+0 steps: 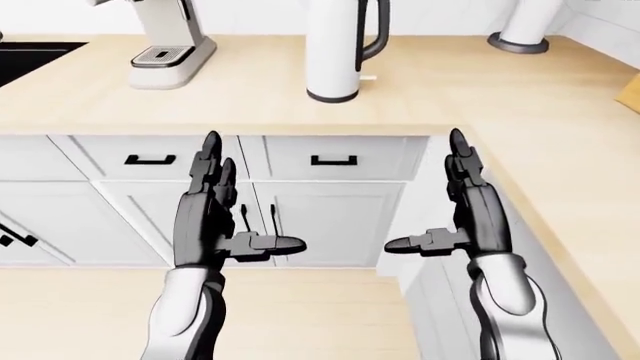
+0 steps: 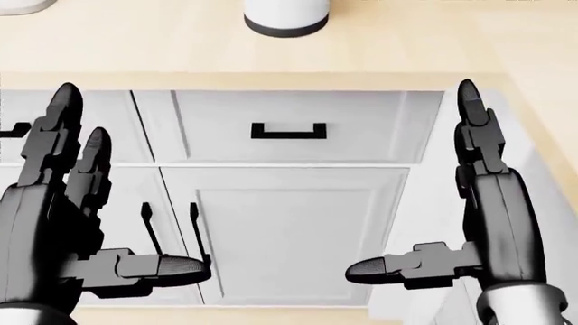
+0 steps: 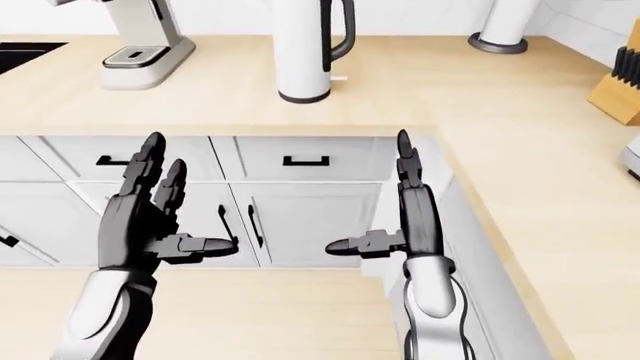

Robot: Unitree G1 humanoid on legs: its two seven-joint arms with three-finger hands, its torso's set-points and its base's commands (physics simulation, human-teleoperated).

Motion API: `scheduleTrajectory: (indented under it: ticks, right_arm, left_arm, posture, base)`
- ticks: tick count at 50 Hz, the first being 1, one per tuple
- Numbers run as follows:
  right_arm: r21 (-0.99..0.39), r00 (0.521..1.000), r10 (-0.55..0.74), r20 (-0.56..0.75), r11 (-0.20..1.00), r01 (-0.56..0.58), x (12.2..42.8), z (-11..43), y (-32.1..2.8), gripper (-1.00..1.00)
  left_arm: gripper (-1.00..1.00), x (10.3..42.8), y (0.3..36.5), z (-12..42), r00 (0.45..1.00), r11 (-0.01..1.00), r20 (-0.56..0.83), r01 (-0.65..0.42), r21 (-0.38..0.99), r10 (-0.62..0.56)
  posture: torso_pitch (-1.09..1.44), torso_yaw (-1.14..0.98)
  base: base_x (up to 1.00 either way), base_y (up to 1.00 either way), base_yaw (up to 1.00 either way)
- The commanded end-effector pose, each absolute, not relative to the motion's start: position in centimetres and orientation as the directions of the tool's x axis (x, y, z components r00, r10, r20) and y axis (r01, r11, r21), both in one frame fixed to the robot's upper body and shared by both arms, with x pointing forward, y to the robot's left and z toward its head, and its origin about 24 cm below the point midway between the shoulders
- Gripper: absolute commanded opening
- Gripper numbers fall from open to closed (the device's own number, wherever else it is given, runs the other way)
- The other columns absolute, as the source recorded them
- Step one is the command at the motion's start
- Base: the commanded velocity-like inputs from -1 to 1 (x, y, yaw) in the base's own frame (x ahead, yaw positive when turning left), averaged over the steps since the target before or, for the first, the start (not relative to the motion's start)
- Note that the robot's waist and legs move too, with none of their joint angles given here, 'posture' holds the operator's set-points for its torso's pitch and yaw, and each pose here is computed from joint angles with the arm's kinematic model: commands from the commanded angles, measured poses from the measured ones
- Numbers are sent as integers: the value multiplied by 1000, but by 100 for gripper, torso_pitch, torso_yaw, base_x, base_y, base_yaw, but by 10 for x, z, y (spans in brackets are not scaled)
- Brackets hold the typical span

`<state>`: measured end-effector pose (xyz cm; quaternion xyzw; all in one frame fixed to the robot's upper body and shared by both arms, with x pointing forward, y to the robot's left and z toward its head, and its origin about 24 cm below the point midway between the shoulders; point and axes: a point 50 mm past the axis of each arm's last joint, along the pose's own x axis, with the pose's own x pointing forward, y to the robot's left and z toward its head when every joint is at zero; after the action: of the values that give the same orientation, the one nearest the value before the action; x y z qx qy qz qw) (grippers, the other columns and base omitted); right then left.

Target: Press down the lever to turn on the electric kettle.

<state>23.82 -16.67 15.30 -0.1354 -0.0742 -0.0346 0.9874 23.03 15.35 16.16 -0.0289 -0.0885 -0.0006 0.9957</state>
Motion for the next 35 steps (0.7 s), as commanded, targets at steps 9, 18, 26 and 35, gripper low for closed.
scheduleTrajectory:
  ticks: [9,18,26,35]
  right_arm:
    - [-269,971,-41,236,957,106,236,167,-166,100]
    - [-271,971,-43,237,957,108,234,167,-166,100]
    - [-271,971,-43,237,956,108,234,167,-166,100]
    - [-272,970,-43,237,956,109,234,167,-166,100]
  left_arm:
    - [100,227,152,175,966,998,259,16,-57,0]
    - [100,225,153,177,965,998,262,15,-57,0]
    - [100,225,153,177,965,998,262,16,-58,0]
    - [100,225,152,177,965,998,262,15,-58,1]
  posture:
    - [0,0]
    - [0,0]
    - [0,0]
    - [0,0]
  base:
    - [7,0,0]
    - [11,0,0]
    - [12,0,0]
    - [12,0,0]
